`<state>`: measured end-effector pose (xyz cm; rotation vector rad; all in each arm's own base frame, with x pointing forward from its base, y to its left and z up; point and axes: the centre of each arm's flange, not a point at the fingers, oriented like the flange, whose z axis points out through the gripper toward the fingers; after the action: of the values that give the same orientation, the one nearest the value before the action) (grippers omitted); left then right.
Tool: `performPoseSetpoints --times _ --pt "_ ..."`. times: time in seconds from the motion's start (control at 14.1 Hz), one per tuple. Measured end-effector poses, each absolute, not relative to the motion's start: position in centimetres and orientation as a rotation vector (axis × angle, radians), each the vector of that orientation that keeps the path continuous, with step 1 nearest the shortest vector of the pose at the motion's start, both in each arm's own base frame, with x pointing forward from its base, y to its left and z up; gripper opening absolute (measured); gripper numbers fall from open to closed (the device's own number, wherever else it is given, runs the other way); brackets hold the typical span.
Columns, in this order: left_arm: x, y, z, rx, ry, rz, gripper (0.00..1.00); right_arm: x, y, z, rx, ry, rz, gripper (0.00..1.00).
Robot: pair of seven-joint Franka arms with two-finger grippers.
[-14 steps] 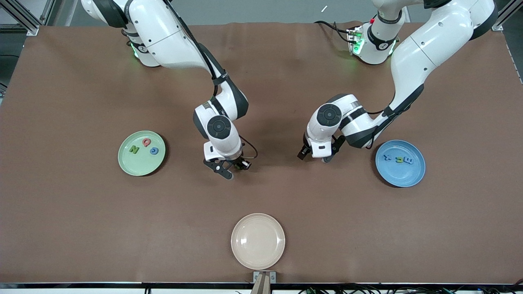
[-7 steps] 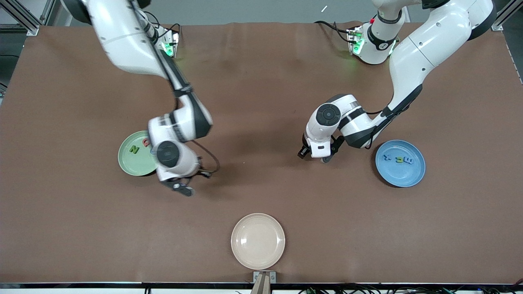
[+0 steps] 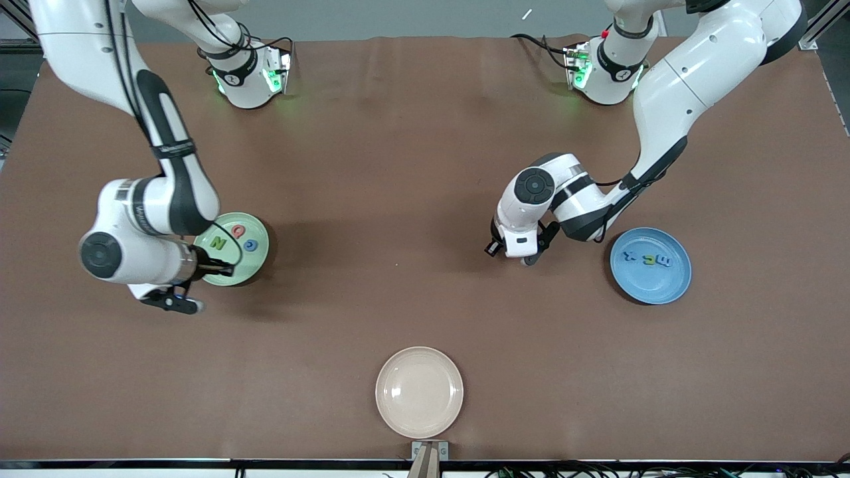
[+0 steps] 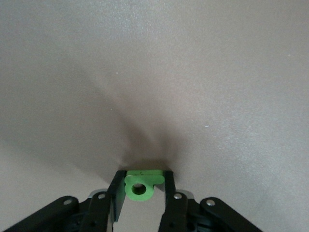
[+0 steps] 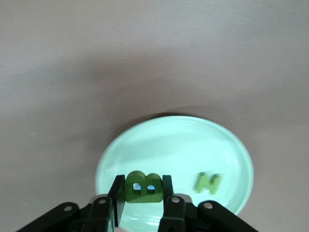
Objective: Sort upper and lower case letters into plates
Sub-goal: 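Drop b in blue plate with the left gripper while the right gripper drops B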
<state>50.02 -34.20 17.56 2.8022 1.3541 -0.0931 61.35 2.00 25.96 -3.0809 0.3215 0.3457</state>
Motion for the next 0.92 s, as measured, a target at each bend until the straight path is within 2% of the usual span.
performPoseSetpoints --times 0.28,0.5,0.71,0.92 --pt "51.1 -32.4 18.0 2.867 1.310 -0.059 0.36 58.1 -0.2 21.6 -3.089 0.287 0.284 0.35" --pt "53.3 -28.7 21.0 2.945 1.198 -0.060 0.36 55.9 -0.3 19.0 -3.099 0.285 0.248 0.35" --pt "55.7 -22.4 24.7 3.042 1.010 -0.102 0.36 55.6 -0.1 18.7 -3.100 0.280 0.241 0.35" --pt "57.4 -15.2 26.0 3.136 0.744 -0.166 0.36 55.8 0.2 18.9 -3.099 0.273 0.223 0.35"
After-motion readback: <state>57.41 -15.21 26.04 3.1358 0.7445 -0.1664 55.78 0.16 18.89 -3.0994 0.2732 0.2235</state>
